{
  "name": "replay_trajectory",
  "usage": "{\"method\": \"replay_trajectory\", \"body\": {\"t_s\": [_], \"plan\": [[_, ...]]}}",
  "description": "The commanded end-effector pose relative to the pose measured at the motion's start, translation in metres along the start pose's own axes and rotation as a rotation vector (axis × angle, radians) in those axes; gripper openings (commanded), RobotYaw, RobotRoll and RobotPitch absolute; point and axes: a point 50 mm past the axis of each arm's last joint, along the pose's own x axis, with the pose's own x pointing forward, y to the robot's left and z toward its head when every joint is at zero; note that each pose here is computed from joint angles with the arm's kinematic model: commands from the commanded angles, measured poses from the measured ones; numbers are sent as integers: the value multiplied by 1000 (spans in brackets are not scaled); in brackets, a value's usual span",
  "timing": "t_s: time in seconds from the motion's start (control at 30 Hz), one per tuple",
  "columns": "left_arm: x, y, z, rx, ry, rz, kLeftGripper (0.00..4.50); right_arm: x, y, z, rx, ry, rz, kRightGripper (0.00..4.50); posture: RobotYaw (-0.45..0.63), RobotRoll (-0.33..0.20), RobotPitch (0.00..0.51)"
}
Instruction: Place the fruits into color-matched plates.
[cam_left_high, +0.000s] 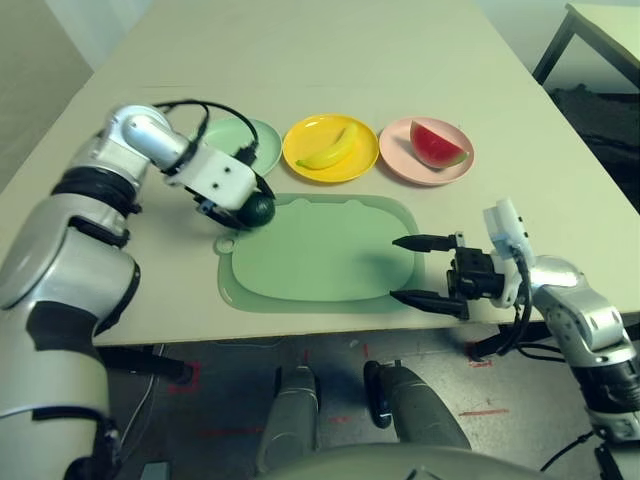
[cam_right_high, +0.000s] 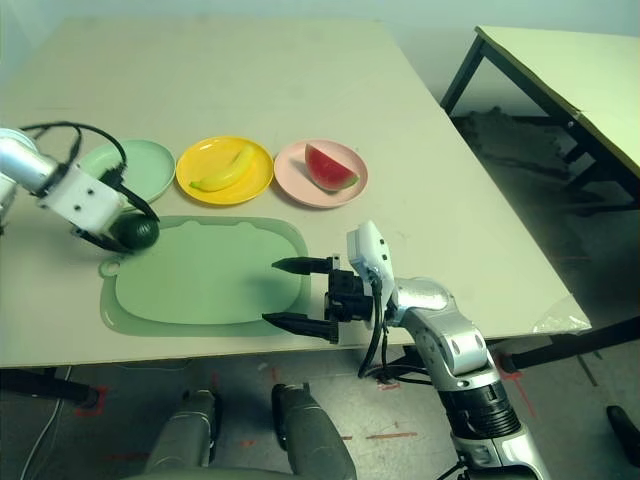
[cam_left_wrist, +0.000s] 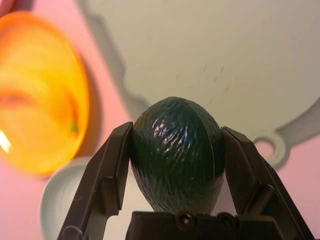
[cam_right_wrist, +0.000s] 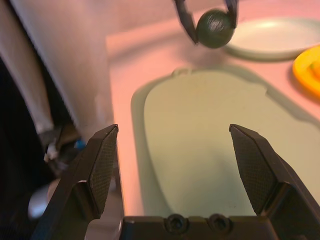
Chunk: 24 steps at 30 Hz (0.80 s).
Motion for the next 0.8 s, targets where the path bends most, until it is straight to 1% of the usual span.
{"method": "replay_trajectory", "body": {"t_s": [0.03, 0.1, 0.2, 0.43, 0.63, 0.8], "plan": [[-6, 0, -8, -55, 79, 42, 3038, 2, -6, 6, -55, -44, -107, 4500, -154, 0, 160], [-5, 2, -13, -71, 147, 72, 3038, 4, -10, 5, -104, -34, -173, 4500, -165, 0, 164], [1, 3, -22, -62, 292, 97, 3038, 4, -8, 1, -119, -33, -196, 4500, -190, 0, 169], [16, 10, -37, -85, 487, 238, 3038, -3, 0, -5, -108, -14, -211, 4500, -223, 0, 179], [30, 9, -48, -52, 614, 317, 3038, -3, 7, -4, -90, -17, -215, 4500, -240, 0, 185], [41, 2, -52, -61, 630, 317, 3038, -6, 7, -1, -88, -14, -228, 4500, -253, 0, 189]]}}
